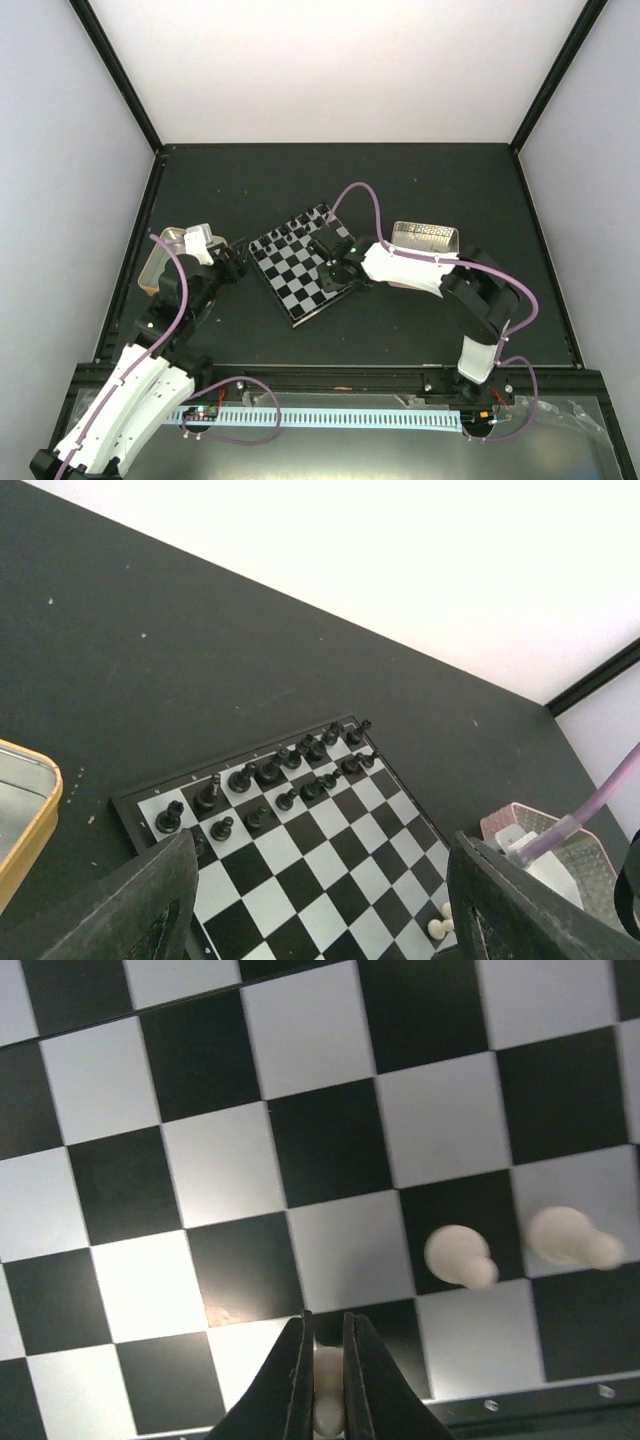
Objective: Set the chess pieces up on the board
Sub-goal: Place the chess piece on the chessboard.
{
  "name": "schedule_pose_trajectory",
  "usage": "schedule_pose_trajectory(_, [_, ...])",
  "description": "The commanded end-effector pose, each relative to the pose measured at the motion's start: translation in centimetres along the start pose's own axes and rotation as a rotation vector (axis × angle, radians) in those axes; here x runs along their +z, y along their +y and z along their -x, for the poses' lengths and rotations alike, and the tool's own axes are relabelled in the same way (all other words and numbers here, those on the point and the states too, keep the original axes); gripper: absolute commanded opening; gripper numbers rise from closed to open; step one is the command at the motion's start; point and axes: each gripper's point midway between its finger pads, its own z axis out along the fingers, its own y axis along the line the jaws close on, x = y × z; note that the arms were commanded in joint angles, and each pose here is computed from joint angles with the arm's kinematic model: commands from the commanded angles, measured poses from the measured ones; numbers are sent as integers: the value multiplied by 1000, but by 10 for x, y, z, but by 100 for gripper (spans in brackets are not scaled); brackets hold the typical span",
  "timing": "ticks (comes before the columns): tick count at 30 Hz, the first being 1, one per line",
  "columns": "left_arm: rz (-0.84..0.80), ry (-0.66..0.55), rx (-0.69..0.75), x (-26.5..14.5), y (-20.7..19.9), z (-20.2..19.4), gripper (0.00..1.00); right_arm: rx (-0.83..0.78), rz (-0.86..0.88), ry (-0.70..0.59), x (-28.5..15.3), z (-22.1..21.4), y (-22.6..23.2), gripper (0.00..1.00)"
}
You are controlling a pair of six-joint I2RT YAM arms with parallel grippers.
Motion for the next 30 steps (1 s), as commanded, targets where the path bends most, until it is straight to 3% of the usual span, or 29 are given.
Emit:
schedule_pose_trajectory(1, [23,-67,33,1,4,13,70,9,-48,-13,3,9,6,4])
schedule_pose_trajectory(25, [37,-19,38,10,7,2,71,18,-117,-21,32,21,4,7])
schedule_pose_trajectory(30, [33,-17,35,10,6,2,71,16,-111,-21,25,21,4,16])
